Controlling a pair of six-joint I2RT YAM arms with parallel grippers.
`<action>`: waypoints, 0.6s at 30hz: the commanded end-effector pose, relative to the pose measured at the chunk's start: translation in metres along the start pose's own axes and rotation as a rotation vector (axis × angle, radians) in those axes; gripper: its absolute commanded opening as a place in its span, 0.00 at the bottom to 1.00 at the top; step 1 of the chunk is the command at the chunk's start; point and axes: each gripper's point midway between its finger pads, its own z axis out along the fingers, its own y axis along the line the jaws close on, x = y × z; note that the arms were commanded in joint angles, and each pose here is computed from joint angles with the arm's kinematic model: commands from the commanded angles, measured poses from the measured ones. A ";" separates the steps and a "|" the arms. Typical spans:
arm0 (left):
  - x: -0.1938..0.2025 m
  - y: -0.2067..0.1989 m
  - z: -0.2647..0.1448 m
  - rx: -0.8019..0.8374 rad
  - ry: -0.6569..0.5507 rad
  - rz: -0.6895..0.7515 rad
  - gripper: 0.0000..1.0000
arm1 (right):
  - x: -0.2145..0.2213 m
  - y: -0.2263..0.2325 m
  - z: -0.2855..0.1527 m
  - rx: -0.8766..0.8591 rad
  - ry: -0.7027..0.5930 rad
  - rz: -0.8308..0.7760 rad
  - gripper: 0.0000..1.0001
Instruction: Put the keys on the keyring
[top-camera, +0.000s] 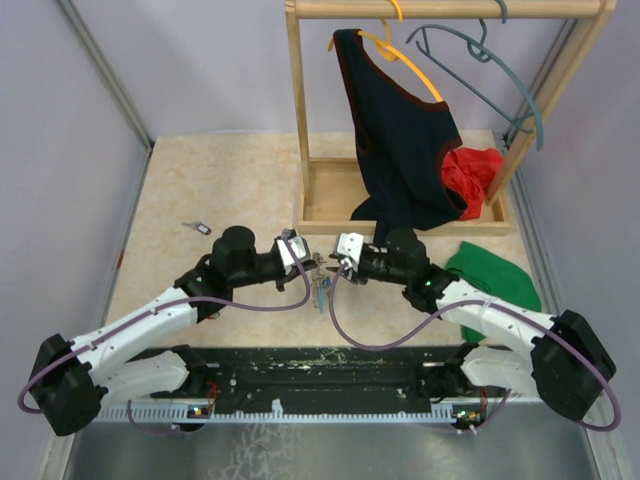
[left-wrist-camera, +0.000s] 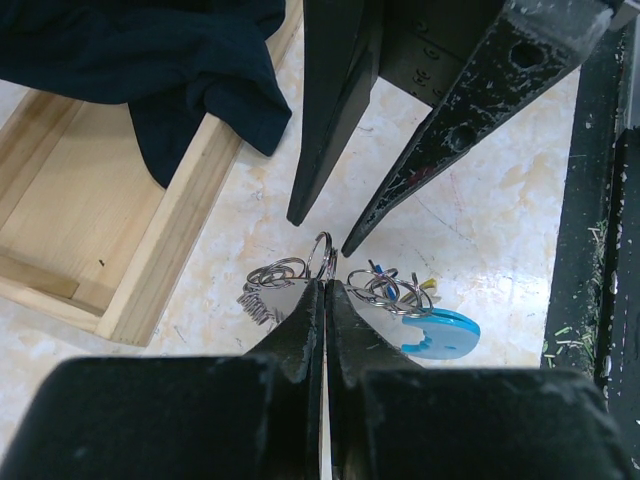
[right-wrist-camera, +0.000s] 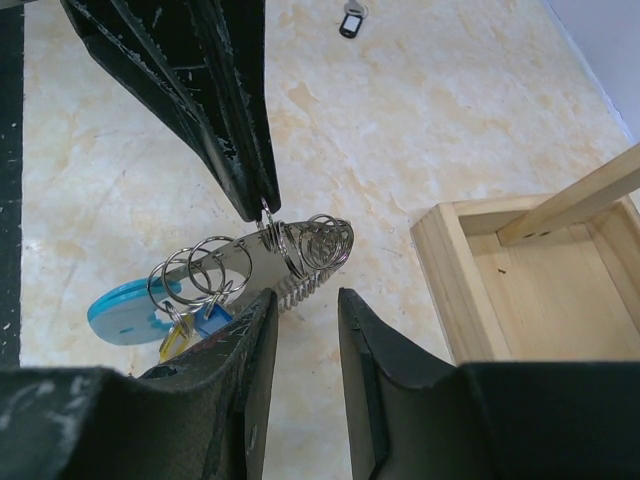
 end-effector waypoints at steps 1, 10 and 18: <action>-0.021 0.002 0.000 0.006 -0.048 0.026 0.00 | -0.036 -0.013 0.009 0.015 -0.114 -0.043 0.31; -0.018 -0.003 0.001 0.031 -0.033 0.029 0.00 | -0.056 -0.020 0.012 0.019 -0.173 -0.009 0.27; -0.019 -0.006 0.001 0.042 -0.032 0.038 0.00 | -0.061 -0.037 0.009 0.077 -0.167 0.109 0.25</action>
